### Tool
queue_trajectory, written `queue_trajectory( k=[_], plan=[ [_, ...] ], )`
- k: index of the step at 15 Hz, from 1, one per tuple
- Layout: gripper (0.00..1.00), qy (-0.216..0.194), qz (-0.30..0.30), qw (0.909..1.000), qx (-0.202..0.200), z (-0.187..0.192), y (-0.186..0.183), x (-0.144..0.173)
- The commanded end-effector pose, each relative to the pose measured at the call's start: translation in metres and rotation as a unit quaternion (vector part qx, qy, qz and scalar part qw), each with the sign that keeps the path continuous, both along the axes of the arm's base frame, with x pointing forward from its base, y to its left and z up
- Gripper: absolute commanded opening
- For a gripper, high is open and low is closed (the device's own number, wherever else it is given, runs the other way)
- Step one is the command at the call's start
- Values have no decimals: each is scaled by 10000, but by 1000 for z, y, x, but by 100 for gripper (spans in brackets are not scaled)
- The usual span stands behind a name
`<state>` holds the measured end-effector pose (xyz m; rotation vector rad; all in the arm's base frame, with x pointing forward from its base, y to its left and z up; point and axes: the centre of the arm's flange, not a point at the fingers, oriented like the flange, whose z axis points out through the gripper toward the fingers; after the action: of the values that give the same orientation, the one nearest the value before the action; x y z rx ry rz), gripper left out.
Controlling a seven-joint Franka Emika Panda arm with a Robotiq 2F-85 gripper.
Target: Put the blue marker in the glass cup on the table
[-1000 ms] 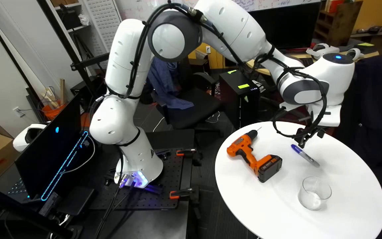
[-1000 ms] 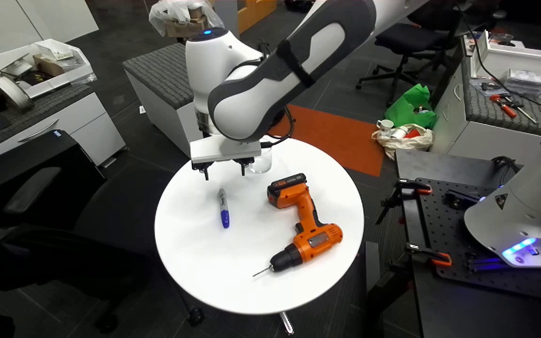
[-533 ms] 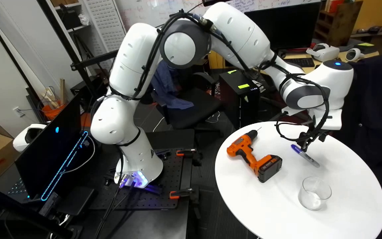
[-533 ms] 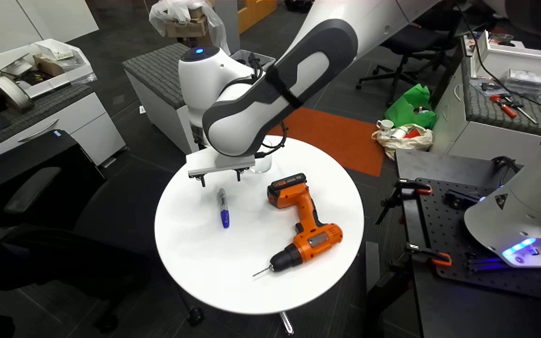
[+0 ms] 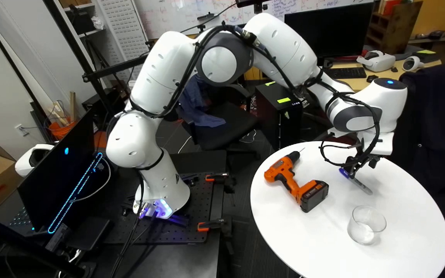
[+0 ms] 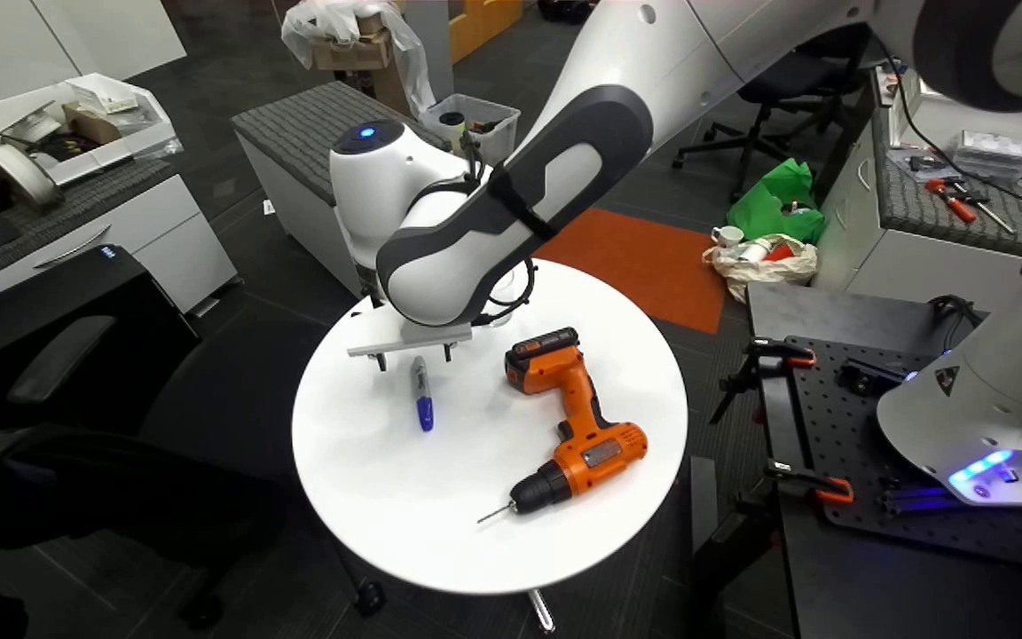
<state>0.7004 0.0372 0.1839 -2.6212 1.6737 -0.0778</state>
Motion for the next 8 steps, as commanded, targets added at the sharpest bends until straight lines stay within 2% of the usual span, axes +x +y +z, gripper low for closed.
queue_trajectory(
  k=[1, 8],
  plan=[
    [100, -31, -172, 9998, -77, -15, 6, 12],
    [100, 86, -168, 9997, -133, -40, 9, 16]
  ],
)
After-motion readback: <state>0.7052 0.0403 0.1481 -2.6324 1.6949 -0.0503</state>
